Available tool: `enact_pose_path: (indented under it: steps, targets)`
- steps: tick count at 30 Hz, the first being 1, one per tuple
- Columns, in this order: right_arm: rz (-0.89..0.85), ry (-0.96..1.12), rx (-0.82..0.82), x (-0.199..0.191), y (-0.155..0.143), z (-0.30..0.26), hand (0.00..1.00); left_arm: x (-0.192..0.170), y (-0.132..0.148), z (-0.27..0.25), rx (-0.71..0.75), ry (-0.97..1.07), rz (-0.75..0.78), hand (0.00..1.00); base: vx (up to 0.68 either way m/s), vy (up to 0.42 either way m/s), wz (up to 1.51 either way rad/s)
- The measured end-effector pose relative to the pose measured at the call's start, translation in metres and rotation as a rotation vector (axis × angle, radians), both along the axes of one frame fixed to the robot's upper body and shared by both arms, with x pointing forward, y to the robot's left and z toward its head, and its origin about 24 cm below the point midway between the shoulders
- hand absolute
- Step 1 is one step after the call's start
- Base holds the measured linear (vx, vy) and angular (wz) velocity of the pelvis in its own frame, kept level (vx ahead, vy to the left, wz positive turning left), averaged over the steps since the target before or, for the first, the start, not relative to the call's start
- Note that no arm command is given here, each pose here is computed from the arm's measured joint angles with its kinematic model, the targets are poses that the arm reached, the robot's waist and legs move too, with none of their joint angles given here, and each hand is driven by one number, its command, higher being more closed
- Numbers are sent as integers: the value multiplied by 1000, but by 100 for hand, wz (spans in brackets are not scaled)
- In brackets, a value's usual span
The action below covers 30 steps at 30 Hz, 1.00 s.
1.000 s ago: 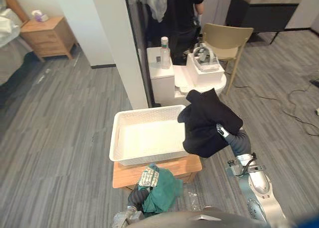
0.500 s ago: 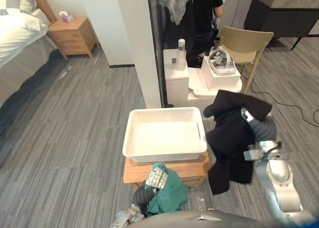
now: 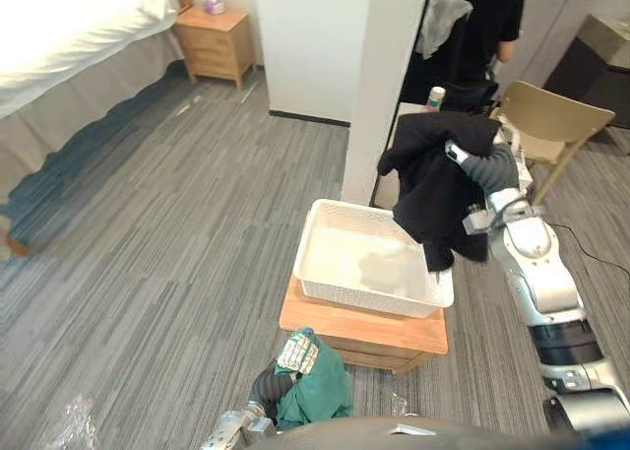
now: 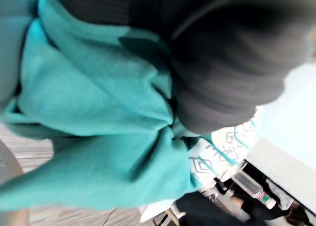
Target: Tidy the bed and pick cloth on bed and put in laundry
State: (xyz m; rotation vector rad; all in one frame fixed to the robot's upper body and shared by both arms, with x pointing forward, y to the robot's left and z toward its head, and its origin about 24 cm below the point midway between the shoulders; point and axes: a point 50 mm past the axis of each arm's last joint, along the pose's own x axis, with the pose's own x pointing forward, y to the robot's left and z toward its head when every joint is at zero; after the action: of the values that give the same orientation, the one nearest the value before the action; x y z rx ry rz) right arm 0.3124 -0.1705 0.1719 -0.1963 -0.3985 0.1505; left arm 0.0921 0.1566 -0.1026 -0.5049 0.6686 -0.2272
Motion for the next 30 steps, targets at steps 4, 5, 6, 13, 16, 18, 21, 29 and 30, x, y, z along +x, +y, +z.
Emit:
enact_pose_path:
  steps: [4, 5, 6, 13, 16, 18, 21, 29, 30]
  targets:
    - [5, 27, -32, 17, 7, 13, 100, -1, 1, -1, -3, 4, 18, 100, 53, -60, 10]
    - [4, 37, -56, 21, 8, 15, 100, -1, 0, -1, 0, 3, 11, 100, 45, -81, 16]
    - [0, 41, -69, 23, 7, 18, 100, -1, 0, -1, 7, 0, 1, 100, 44, -80, 12]
    - [-35, 131, -74, 40, 7, 16, 100, 0, -3, -1, 19, -5, -17, 100, 14, -92, 3]
    - [-53, 171, -54, 43, 4, 9, 100, 1, -5, -1, 23, -6, -19, 100, -41, -72, 12]
    - [-55, 182, -44, 44, 3, 7, 100, 1, -5, -1, 22, -2, -13, 100, -62, -67, 8]
    - [-75, 203, -32, 45, 1, 2, 100, 2, -5, -2, 20, 8, -14, 100, -67, -54, 5]
    - [-116, 326, 33, 41, 0, -41, 100, 13, -4, 1, 22, -5, -21, 100, -48, -21, -1]
    - [-124, 345, 44, 42, 0, -46, 100, 18, -4, 4, 22, -24, -24, 100, -43, -25, 2]
